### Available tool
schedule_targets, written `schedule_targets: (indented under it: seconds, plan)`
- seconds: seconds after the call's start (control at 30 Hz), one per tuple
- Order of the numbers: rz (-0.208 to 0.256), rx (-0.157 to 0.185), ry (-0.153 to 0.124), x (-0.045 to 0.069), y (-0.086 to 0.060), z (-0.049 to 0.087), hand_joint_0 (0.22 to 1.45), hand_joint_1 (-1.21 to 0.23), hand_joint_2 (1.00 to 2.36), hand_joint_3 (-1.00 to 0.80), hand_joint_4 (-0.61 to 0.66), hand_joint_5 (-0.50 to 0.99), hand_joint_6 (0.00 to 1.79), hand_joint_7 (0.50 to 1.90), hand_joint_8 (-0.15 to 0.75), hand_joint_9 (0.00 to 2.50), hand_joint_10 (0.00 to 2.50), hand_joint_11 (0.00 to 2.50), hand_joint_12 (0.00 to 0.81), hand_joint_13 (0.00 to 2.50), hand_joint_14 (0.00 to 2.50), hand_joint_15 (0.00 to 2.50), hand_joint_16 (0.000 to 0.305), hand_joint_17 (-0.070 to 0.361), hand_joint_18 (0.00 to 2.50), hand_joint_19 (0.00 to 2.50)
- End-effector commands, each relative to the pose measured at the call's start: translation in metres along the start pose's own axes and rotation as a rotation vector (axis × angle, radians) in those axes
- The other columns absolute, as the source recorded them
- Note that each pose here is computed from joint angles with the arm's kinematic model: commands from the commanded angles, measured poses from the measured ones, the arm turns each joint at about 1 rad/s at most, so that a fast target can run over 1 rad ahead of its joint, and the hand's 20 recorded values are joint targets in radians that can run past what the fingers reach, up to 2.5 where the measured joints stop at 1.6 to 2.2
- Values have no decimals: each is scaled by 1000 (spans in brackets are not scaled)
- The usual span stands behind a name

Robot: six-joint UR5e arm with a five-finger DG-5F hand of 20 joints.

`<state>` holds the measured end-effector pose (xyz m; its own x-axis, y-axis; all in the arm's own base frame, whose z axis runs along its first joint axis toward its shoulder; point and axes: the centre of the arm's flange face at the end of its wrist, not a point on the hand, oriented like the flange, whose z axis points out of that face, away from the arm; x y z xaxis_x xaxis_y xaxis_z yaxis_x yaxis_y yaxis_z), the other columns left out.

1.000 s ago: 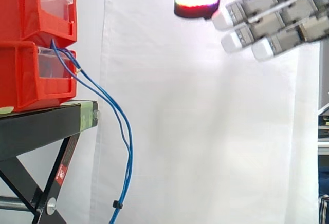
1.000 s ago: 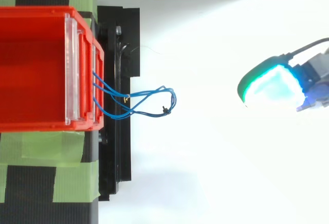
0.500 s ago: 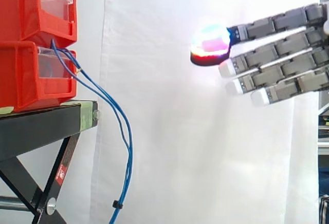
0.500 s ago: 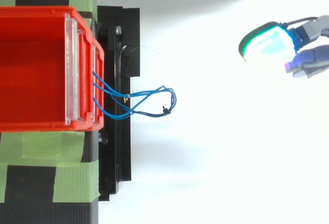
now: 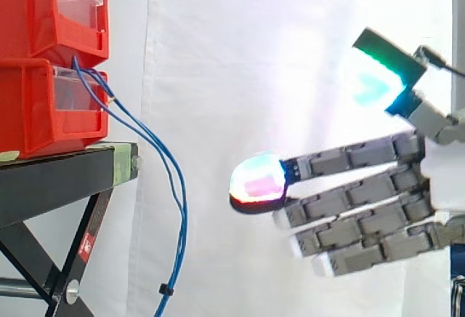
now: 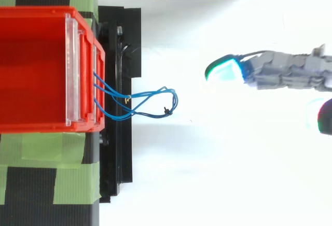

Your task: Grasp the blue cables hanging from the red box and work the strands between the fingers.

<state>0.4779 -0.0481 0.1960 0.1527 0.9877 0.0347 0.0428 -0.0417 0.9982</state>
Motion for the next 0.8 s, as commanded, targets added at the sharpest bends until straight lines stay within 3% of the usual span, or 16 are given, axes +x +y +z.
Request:
schedule_targets:
  seconds: [0.0, 0.07, 0.17, 0.23, 0.37, 0.4, 0.5, 0.63, 0.77]
  plan:
    - [33, -29, -5, 7, -18, 10, 642, -408, 1000, -1000, 72, -428, 2, 556, 195, 0, 0, 0, 330, 0, 3, 134, 58, 131, 0, 127]
    - [40, -48, -14, 9, -20, 13, 639, -406, 1000, -1000, 72, -439, 1, 555, 196, 0, 0, 0, 329, 0, 3, 131, 59, 133, 0, 117]
    - [22, -99, -62, 20, -9, 27, 634, -406, 1000, -1000, 68, -455, 1, 549, 193, 0, 0, 0, 331, 0, 3, 134, 60, 134, 0, 109]
    - [3, -110, -85, 23, -4, 31, 633, -405, 1000, -1000, 67, -457, 1, 550, 195, 0, 0, 0, 332, 0, 3, 132, 60, 135, 0, 108]
    - [-20, -135, -102, 32, 6, 38, 631, -405, 1000, -1000, 67, -459, 1, 551, 197, 0, 0, 0, 333, 0, 3, 126, 60, 136, 0, 111]
    - [-24, -149, -115, 38, 13, 44, 630, -406, 1000, -1000, 68, -458, 2, 549, 197, 0, 0, 0, 333, 0, 2, 128, 61, 136, 0, 113]
    - [-22, -163, -149, 43, 21, 51, 630, -406, 1000, -1000, 69, -456, 1, 549, 201, 0, 0, 0, 333, 0, 3, 132, 61, 137, 0, 118]
    - [-22, -153, -186, 42, 13, 53, 630, -407, 1000, -1000, 73, -448, 2, 555, 207, 0, 0, 0, 339, 0, 3, 136, 61, 138, 0, 124]
    - [13, -142, -209, 42, -14, 60, 631, -408, 1000, -1000, 76, -442, 1, 556, 210, 0, 0, 0, 340, 0, 3, 136, 61, 137, 0, 128]
